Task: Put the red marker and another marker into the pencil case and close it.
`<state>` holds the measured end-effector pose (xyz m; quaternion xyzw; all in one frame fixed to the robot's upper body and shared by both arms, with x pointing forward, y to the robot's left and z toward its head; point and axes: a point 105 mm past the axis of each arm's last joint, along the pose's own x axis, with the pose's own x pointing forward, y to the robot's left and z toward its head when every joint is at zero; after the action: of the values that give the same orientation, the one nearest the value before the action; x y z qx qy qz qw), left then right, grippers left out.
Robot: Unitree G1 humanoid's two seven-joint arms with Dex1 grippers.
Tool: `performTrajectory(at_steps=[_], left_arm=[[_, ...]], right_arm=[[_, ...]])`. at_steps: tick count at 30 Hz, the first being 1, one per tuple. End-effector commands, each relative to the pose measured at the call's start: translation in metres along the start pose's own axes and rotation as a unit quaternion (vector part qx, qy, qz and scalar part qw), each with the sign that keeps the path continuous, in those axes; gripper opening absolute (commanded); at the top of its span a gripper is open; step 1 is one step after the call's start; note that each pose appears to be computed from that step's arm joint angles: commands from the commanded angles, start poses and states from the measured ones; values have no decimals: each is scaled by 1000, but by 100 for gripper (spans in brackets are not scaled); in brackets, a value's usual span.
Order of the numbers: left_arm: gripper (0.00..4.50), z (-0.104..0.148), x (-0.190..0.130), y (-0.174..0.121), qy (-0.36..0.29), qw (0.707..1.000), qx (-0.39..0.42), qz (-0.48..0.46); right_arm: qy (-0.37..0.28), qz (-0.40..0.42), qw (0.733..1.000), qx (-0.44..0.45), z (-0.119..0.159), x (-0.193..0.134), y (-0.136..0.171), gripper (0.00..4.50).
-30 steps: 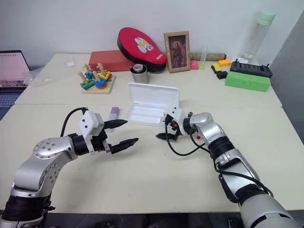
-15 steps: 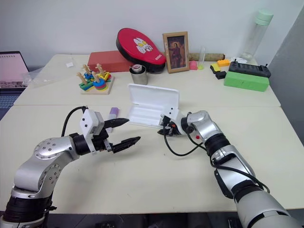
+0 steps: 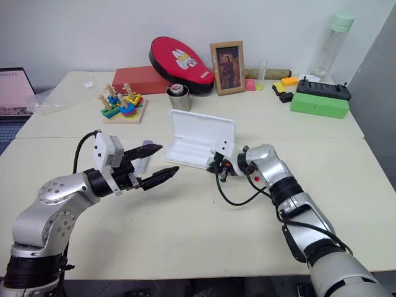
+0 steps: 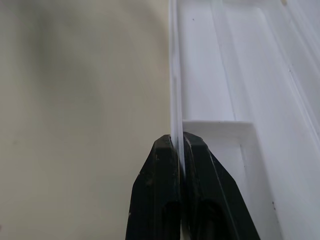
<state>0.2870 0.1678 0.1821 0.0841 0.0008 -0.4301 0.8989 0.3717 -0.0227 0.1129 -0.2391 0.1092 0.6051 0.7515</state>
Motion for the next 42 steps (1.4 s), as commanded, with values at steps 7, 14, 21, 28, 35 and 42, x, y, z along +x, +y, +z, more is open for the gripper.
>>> performTrajectory(at_steps=[7,14,21,28,35,42], left_arm=[[450,0,-36,-27,35,999,-6,-22],[450,-1,-34,-33,38,999,-13,-33],[450,2,-28,-36,36,998,-12,-42],[450,4,-24,-41,35,998,-12,-53],[450,13,-15,-44,24,997,-2,-70],[450,35,1,-44,-16,996,10,-92]], right_arm=[[-18,91,994,-56,5,-28,80,2],[-13,105,993,-47,3,-17,102,2],[2,99,994,-41,-3,-11,99,2],[-9,94,995,-29,-1,-11,97,52],[-76,82,994,-12,37,-40,89,191],[-174,-69,977,101,66,-113,36,354]])
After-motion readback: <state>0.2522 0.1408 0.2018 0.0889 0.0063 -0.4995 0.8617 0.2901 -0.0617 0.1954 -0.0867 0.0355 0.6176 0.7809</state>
